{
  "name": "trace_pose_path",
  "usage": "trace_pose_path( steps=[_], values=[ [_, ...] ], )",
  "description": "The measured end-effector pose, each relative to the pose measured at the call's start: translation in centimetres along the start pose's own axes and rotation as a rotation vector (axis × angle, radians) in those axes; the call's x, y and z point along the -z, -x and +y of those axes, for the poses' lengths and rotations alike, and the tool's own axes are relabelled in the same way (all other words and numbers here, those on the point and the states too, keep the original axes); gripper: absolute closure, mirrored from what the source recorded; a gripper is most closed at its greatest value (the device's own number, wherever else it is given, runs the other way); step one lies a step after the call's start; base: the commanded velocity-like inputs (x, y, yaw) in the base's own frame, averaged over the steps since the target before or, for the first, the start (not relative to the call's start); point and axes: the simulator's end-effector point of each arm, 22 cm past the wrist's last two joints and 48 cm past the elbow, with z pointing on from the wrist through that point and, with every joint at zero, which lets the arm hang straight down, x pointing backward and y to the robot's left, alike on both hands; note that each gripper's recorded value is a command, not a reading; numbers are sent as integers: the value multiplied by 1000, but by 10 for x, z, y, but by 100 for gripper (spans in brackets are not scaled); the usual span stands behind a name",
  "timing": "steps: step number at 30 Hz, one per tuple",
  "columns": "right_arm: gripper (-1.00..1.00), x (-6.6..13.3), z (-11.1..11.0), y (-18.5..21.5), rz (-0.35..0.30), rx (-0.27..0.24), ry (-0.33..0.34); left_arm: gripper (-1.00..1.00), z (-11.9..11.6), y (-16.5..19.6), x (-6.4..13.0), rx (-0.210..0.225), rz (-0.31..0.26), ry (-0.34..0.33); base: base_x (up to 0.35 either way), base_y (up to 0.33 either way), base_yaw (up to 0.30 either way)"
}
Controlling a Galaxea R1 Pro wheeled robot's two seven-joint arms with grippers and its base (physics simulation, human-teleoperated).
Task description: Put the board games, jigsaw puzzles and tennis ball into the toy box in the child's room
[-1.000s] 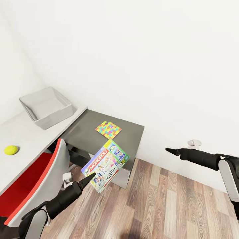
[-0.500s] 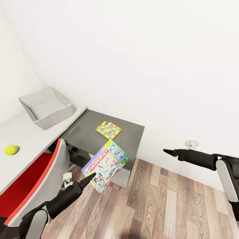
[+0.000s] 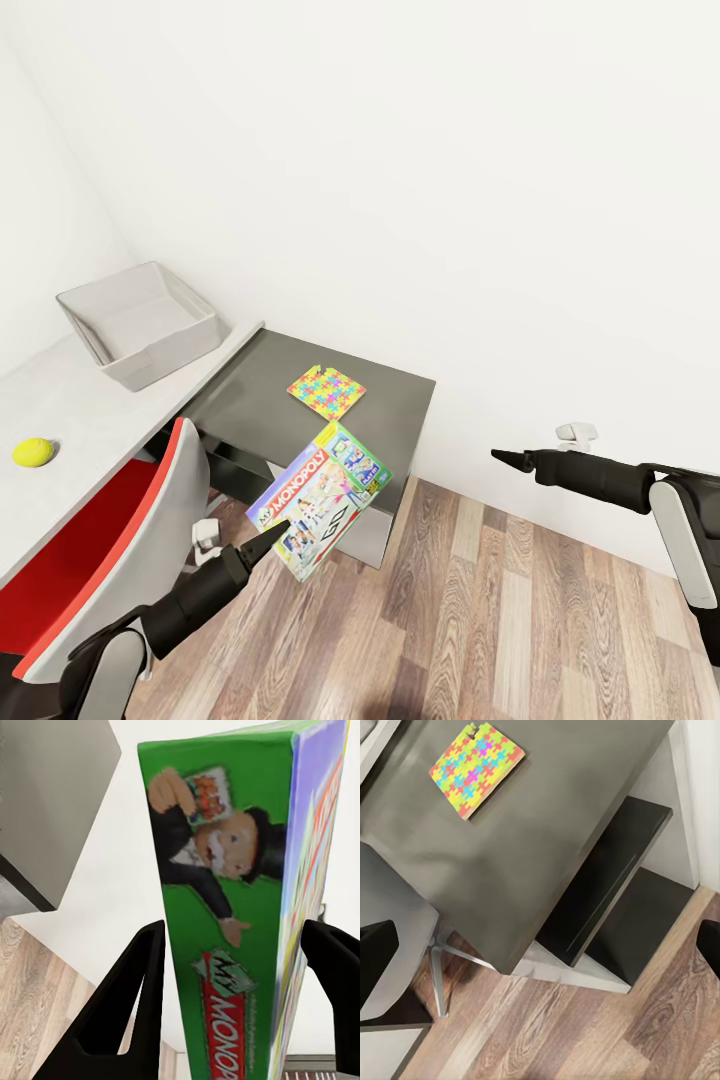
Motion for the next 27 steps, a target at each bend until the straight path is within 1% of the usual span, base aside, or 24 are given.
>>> trace_pose_path(
  steps=[8,13,19,27],
  values=[
    [-100,0,1,-1,2,0,1,100,1,0,-1,1,1,1,0,0,1],
    [-100,0,1,0,1,1,2,100,2,0,0,2,2,5,0,0,75],
    [-100,0,1,-1,1,0,2,100,4,-1,0,3,2,9,0,0,190],
    [-100,0,0,0,-1,0,0,100,5,-2,0,8,3,12,0,0,261]
  ],
)
